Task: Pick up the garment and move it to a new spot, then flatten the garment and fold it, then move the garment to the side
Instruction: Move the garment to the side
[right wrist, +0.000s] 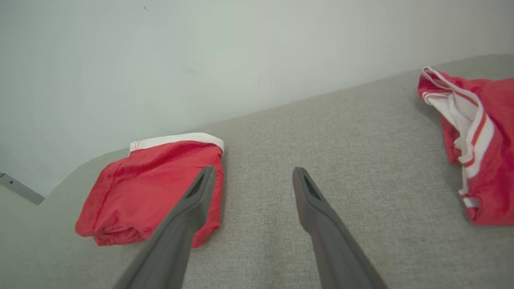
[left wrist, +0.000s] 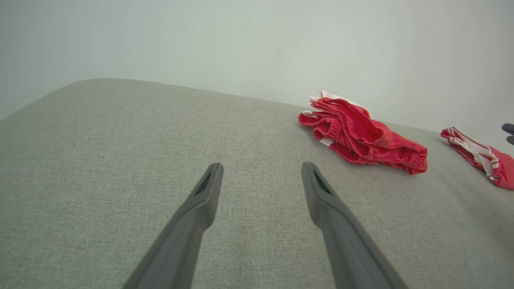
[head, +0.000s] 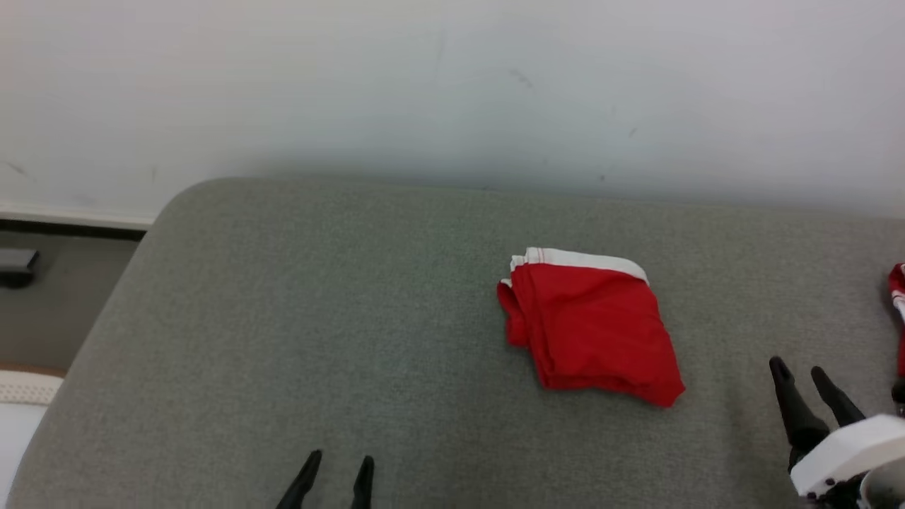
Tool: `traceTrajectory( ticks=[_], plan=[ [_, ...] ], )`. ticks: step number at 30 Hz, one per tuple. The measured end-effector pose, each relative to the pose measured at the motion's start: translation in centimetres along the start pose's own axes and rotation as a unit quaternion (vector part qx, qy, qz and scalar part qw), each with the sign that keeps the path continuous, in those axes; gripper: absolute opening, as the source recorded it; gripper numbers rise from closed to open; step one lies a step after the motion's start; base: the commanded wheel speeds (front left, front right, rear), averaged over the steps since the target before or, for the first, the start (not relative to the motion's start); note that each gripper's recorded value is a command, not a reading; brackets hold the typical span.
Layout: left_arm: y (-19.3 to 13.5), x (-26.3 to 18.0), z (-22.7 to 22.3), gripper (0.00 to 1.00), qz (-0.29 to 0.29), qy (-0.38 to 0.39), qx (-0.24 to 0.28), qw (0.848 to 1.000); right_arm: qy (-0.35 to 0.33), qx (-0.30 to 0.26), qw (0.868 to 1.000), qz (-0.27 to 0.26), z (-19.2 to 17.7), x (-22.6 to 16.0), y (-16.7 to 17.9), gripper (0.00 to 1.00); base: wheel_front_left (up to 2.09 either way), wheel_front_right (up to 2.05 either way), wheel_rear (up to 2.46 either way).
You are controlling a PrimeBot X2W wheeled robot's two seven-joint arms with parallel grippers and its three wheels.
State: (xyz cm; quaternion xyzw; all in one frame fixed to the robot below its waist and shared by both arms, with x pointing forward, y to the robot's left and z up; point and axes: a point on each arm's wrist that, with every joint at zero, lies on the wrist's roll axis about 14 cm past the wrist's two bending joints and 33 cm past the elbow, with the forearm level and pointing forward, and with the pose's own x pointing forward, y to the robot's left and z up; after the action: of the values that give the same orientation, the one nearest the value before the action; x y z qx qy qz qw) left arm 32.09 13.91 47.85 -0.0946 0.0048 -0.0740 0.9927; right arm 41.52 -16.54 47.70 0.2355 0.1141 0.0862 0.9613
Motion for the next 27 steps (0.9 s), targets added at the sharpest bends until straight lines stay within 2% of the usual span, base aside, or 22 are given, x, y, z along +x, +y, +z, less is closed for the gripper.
traceTrajectory(
  ticks=[4,11,14,19,20,21,24,27],
  plan=[
    [0.5,0.9,-0.3,1.0,0.007,0.006,-0.002,1.0,0.105,0.034,0.994,0.018,-1.8,4.2,1.1,1.0,0.0,0.0,0.0],
    [2.6,-0.1,-1.9,1.0,0.047,0.035,-0.009,0.998,0.262,0.092,0.96,0.032,-6.6,8.8,2.7,1.0,0.0,0.0,0.0],
    [3.9,-0.9,-2.2,1.0,0.074,0.043,-0.01,0.996,0.303,0.103,0.946,0.04,-8.5,9.9,3.8,1.0,0.0,0.0,0.0],
    [5.1,-1.8,-2.5,1.0,0.1,0.051,-0.008,0.994,0.33,0.114,0.935,0.064,-10.3,11.8,6.4,1.0,0.0,0.0,0.0],
    [5.3,-1.8,-2.5,1.0,0.103,0.052,-0.007,0.993,0.332,0.114,0.934,0.069,-10.4,12.0,6.9,0.47,0.0,0.0,0.0],
    [5.4,-1.8,-2.5,1.0,0.104,0.052,-0.007,0.993,0.331,0.116,0.933,0.075,-10.5,12.2,7.5,0.0,0.0,0.0,0.0],
    [5.6,-1.5,-2.3,1.0,0.104,0.047,-0.005,0.993,0.334,0.12,0.931,0.088,-10.7,11.8,8.5,0.0,0.0,0.0,0.0],
    [5.2,-0.9,-2.2,1.0,0.094,0.045,-0.006,0.995,0.321,0.106,0.937,0.087,-9.6,11.5,8.0,0.0,0.0,0.0,0.0]
  ],
)
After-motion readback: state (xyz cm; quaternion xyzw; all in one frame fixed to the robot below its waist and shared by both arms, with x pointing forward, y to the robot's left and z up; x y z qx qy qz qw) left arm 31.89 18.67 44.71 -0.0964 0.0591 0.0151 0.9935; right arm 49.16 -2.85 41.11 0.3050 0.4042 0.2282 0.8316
